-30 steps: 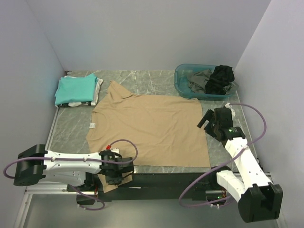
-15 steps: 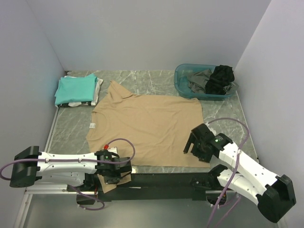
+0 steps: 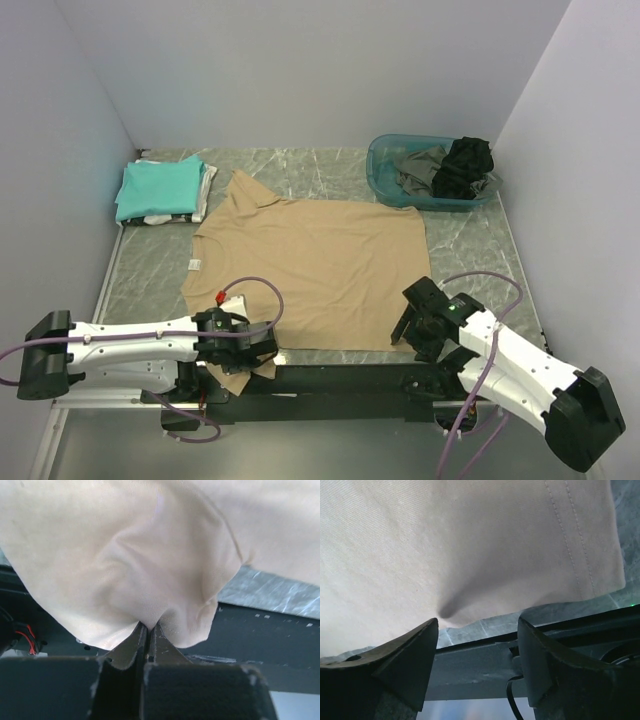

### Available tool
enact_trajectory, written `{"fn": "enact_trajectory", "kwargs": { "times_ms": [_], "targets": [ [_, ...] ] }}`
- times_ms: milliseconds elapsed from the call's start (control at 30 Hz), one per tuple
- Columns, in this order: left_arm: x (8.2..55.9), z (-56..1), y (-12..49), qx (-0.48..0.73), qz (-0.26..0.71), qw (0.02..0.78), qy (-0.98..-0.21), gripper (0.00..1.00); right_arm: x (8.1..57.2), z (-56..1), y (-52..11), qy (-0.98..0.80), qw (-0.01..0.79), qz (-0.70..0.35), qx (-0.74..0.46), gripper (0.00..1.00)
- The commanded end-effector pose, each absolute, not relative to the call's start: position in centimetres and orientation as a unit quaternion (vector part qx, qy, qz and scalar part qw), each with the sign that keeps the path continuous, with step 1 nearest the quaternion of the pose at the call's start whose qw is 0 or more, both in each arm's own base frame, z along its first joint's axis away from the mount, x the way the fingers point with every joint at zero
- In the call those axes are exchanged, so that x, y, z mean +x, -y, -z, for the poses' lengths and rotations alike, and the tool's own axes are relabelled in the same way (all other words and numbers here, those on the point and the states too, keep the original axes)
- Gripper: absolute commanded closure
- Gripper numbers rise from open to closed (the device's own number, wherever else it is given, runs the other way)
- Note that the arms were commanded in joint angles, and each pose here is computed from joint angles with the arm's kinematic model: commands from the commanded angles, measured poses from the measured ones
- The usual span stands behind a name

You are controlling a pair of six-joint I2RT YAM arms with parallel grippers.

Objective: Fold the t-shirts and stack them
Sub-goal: Flatten the tshirt out, then fold the tshirt

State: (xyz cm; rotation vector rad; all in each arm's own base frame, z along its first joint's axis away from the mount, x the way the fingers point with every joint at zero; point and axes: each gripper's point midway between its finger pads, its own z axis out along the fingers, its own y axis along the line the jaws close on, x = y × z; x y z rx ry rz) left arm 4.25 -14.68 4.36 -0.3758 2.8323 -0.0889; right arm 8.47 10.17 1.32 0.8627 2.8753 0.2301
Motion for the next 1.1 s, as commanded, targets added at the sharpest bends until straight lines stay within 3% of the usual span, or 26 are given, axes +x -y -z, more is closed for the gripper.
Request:
{"fn": "enact_trajectory", "kwargs": {
  "times_ms": [0,533,700,767,1067],
  "targets": [
    [5.9,-5.8,14.7,-0.132,0.033,0.175,-0.975,0.99,9.6,-1.0,-10.6,-0.949,0.08,-0.081,0.294,0.3],
    [9.1,-7.3,13.3,-0.147,-0.002,0.208,-0.967,0.99,13.0,-1.1,-9.8,-0.956,0.131,-0.032,0.261,0.65],
    [9.9,-7.9,13.0,-0.146,-0.016,0.212,-0.966,0.99,13.4,-2.1,-9.3,-0.957,0.143,-0.021,0.253,0.94],
    [10.2,-8.0,12.7,-0.148,-0.024,0.215,-0.965,0.99,13.4,-2.5,-9.0,-0.958,0.146,-0.014,0.248,1.0],
    [12.7,-9.5,12.2,-0.144,-0.05,0.228,-0.962,0.99,16.2,-5.4,-9.6,-0.962,0.177,-0.005,0.207,1.0]
  ]
}}
